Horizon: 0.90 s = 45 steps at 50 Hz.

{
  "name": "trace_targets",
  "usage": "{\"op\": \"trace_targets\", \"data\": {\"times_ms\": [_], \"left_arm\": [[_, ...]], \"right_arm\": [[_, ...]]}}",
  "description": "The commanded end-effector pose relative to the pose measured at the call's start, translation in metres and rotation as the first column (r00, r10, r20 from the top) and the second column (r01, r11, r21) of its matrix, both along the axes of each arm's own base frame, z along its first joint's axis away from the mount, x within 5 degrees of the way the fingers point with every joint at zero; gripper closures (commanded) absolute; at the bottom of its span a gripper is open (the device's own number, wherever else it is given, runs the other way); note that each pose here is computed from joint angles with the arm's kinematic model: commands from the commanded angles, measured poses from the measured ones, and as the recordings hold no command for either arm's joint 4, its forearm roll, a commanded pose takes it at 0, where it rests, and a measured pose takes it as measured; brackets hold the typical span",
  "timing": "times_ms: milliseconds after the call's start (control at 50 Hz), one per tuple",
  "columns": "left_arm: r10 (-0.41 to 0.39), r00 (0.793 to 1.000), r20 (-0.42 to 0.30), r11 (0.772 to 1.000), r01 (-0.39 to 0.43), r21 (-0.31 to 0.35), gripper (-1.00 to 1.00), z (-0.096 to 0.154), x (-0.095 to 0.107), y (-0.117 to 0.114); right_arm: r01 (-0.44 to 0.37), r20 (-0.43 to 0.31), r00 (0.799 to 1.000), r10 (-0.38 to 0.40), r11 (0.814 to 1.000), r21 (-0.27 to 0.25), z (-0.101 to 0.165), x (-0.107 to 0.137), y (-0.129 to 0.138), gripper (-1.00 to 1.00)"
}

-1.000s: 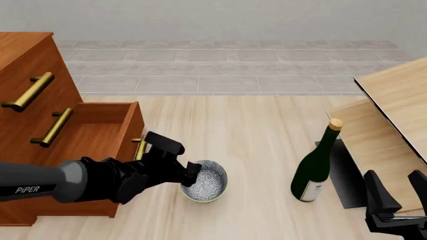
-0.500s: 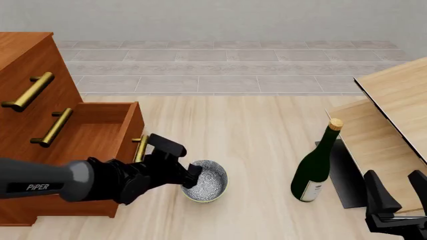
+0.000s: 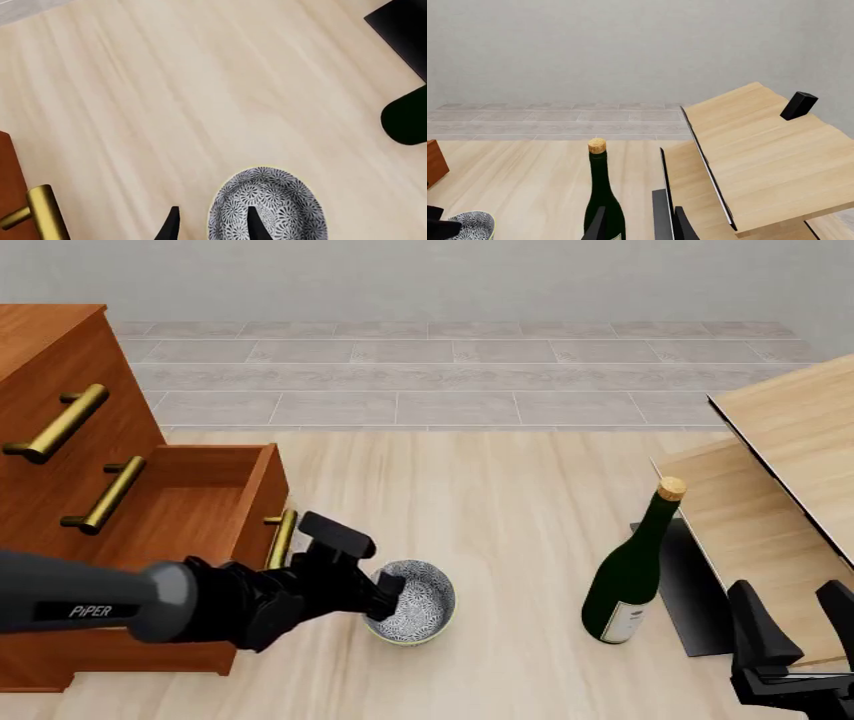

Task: Put the bowl on top of the cabinet.

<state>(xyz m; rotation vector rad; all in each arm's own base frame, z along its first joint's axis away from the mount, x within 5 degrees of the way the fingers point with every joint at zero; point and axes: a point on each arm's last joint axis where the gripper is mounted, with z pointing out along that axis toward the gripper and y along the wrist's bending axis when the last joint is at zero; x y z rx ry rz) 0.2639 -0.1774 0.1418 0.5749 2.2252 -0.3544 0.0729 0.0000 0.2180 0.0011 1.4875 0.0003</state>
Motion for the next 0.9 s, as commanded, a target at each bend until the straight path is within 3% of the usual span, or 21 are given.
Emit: {"op": "trace_targets", "data": {"times_ms": [20, 780, 800, 900], "left_arm": [[-0.003, 1.0, -0.004, 1.0, 0.003, 0.004, -1.0, -0.003, 0.001, -0.002], [-0.015, 1.0, -0.014, 1.0, 0.015, 0.016, -1.0, -0.018, -0.001, -0.004], [-0.023, 1.0, -0.003, 1.0, 0.023, 0.009, 1.0, -0.015, -0.003, -0.004], [-0.033, 0.999, 0.007, 0.999, 0.033, 0.001, 1.0, -0.012, -0.008, -0.005]], "right_arm": [[0.0, 0.0, 1.0, 0.0, 1.0, 0.0, 0.0, 0.0, 0.0, -1.0], [0.0, 0.0, 1.0, 0.0, 1.0, 0.0, 0.0, 0.0, 0.0, -1.0], [0.0, 0.0, 1.0, 0.0, 1.0, 0.0, 0.0, 0.0, 0.0, -1.0], [0.0, 0.0, 1.0, 0.0, 1.0, 0.0, 0.0, 0.0, 0.0, -1.0]]}}
